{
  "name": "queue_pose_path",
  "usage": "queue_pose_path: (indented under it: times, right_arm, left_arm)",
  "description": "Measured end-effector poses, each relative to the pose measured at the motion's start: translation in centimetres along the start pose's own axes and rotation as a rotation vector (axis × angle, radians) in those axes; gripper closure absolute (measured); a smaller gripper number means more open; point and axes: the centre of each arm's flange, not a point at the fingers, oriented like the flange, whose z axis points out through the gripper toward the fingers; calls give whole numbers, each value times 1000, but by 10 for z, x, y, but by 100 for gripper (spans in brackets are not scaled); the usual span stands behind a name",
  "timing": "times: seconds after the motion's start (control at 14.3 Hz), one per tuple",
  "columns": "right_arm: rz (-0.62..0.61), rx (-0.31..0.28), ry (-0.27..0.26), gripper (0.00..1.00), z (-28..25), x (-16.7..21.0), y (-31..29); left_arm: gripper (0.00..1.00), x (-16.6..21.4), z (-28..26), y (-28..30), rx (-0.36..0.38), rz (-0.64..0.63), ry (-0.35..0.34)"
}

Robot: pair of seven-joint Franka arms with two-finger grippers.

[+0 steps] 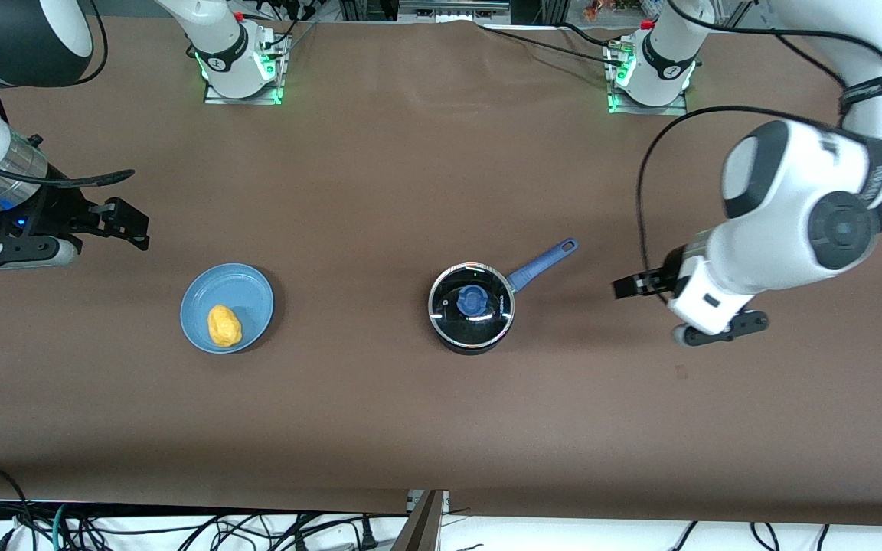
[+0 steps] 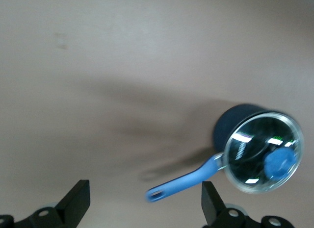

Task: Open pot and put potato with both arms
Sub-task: 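Reach the left gripper over the saucepan and lower onto the lid knob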

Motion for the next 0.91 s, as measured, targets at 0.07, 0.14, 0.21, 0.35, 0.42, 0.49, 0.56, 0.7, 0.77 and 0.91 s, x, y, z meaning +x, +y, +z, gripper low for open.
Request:
queue_pose_path:
  times: [0.07, 0.14, 0.21, 0.35, 0.42, 0.49, 0.56, 0.7, 0.77, 0.91]
  right_arm:
    - [0, 0, 0, 0, 0, 0, 0]
    - [0, 0, 0, 0, 0, 0, 0]
    - [1, 0, -1, 0, 0, 0, 0]
    - [2, 0, -2, 0, 0, 0, 1]
    - [2, 0, -2, 0, 0, 0, 1]
    - [2, 0, -2, 0, 0, 0, 1]
    - [3, -1, -2, 0, 0, 0, 2]
    - [9, -2, -10, 0, 1, -1, 5]
    - [15, -4, -12, 0, 2, -1, 9]
    - [28, -6, -14, 0, 2, -1, 16]
  left_arm:
    - [0, -3, 12, 16, -9, -20, 12]
    - [0, -5, 24, 32, -24, -41, 23]
    - [0, -7, 38, 47, -44, -63, 33]
    - [0, -11, 67, 74, -72, -88, 56]
    - [0, -14, 81, 86, -64, -76, 75]
    - [0, -17, 93, 96, -53, -59, 101]
    - [0, -19, 103, 106, -51, -43, 122]
    - [0, -22, 115, 125, -59, -21, 136]
    - [0, -24, 118, 135, -63, -5, 143]
    - [0, -32, 124, 156, -46, 43, 174]
